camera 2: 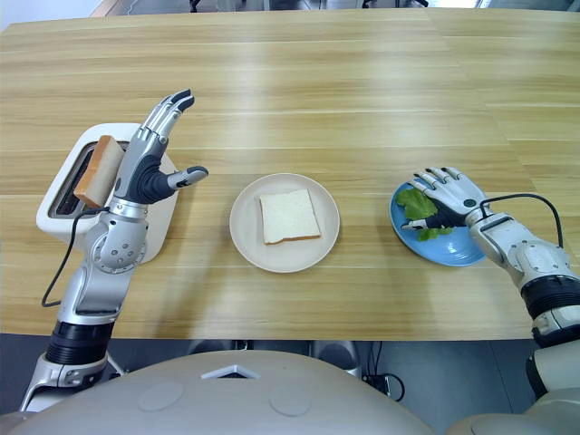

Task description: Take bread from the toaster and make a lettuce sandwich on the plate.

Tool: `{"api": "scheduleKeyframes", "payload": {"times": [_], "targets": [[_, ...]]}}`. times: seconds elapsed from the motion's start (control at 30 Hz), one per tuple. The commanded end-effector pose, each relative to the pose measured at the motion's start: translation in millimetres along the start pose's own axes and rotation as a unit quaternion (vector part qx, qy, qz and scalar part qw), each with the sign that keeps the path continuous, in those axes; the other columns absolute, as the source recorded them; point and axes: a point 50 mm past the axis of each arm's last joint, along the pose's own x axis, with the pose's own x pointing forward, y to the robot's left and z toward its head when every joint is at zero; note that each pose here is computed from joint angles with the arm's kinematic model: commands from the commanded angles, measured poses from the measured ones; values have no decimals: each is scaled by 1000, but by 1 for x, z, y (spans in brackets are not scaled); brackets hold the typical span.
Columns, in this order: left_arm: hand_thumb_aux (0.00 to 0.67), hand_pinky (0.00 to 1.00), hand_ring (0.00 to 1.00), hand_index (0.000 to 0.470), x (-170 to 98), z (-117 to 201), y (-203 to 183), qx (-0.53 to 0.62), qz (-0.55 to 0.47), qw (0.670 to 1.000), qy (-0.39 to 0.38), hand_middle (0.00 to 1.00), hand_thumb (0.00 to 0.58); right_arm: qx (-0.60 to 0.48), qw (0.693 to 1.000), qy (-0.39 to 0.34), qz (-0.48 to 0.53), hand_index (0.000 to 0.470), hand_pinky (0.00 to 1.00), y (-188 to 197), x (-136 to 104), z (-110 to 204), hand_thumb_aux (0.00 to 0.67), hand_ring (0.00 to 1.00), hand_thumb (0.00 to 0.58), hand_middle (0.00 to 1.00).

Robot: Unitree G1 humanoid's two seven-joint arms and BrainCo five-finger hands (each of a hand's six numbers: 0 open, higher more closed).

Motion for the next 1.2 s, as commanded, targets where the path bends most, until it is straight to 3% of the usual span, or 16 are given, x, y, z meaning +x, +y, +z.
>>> {"api": "scheduleKeyframes", "payload": {"times": [0.03,0.47,0.5,0.53,0.73,0.8,0.83,0.87,0.9,1.2], "targets": [[0,0,0,0,-2,-2,-1,7,-9,1000,8,0,0,-13,1000,2,16,0,0,6,-5,-1,0,0,0,0],[0,0,0,0,-6,-4,0,17,-17,1000,13,0,0,-1,999,14,39,0,0,26,-9,7,0,0,0,0],[0,0,0,0,-6,-4,1,17,-18,1000,13,0,0,3,999,13,40,247,0,28,-8,9,360,0,456,0],[0,0,0,0,-6,-5,1,18,-18,1000,13,0,0,7,999,12,41,460,0,29,-7,11,670,0,580,0],[0,0,0,0,-7,-6,3,22,-20,999,14,0,0,16,999,9,38,460,0,33,-3,14,670,0,580,0],[0,0,0,0,-7,-6,3,23,-20,999,15,0,0,22,999,7,28,460,329,31,-1,15,670,329,580,329],[0,0,0,0,-7,-6,4,23,-20,999,15,0,0,23,1000,7,20,460,753,29,-1,15,670,753,580,753],[0,0,0,0,-7,-6,4,23,-20,999,15,0,0,23,1000,7,15,460,753,28,0,15,670,753,580,753],[0,0,0,0,-7,-6,4,24,-20,999,14,0,0,23,1000,8,7,460,1000,27,0,14,670,1000,580,1000],[0,0,0,0,-6,-6,4,26,-22,999,13,0,0,5,998,13,-57,460,1000,14,1,11,670,1000,580,1000]]}}
